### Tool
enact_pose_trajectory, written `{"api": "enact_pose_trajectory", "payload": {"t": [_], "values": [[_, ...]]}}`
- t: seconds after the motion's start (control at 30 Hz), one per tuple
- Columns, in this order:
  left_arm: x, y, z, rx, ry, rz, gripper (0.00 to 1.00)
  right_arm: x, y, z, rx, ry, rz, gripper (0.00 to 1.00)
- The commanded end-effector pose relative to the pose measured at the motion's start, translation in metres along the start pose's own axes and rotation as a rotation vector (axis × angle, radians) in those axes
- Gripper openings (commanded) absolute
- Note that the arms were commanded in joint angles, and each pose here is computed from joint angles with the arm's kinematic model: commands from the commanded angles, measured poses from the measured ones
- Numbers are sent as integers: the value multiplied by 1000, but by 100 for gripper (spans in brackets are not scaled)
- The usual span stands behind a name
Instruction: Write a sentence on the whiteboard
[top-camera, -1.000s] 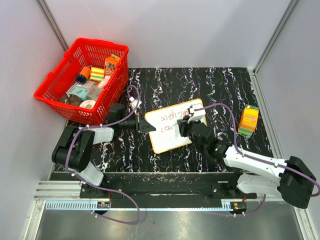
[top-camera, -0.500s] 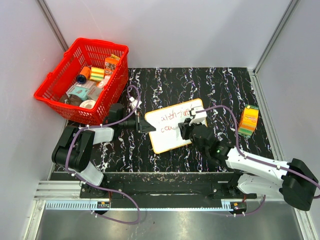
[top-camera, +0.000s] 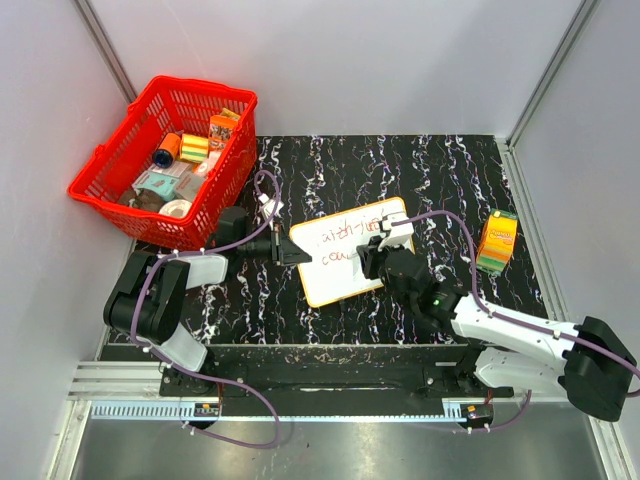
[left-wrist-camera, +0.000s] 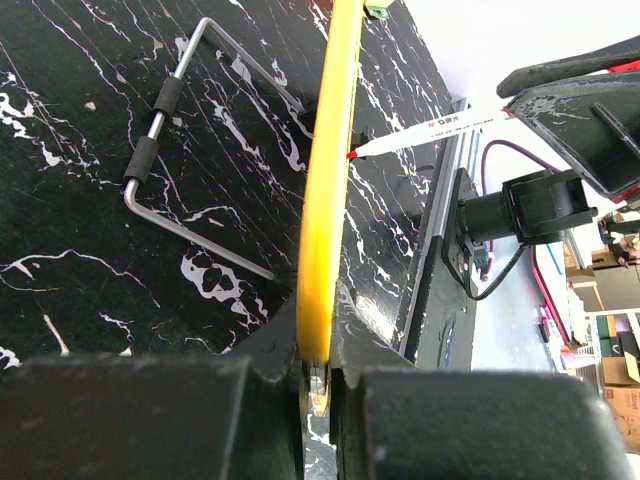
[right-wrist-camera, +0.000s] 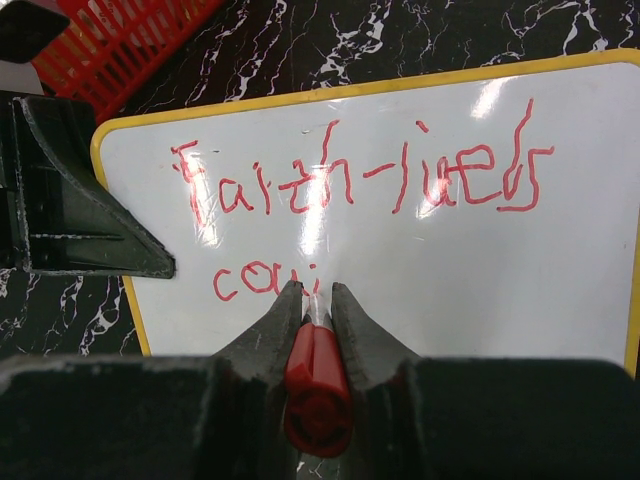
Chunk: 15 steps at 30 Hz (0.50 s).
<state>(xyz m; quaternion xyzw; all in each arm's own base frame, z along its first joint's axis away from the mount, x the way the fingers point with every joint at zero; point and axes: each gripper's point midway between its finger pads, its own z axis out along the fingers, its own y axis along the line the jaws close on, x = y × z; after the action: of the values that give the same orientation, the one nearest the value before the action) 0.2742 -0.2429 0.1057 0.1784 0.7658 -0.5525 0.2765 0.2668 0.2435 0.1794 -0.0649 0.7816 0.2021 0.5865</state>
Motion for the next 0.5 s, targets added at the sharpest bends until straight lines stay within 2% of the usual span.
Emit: {"api": "enact_pose_trajectory", "payload": {"t": [0.0,0.47], "values": [[6,32,2,-128,0,60,0,-32,2,6,25,-86,11,0],[6,32,1,-127,-1,63,0,-44,0,9,40,-117,13,0]]}}
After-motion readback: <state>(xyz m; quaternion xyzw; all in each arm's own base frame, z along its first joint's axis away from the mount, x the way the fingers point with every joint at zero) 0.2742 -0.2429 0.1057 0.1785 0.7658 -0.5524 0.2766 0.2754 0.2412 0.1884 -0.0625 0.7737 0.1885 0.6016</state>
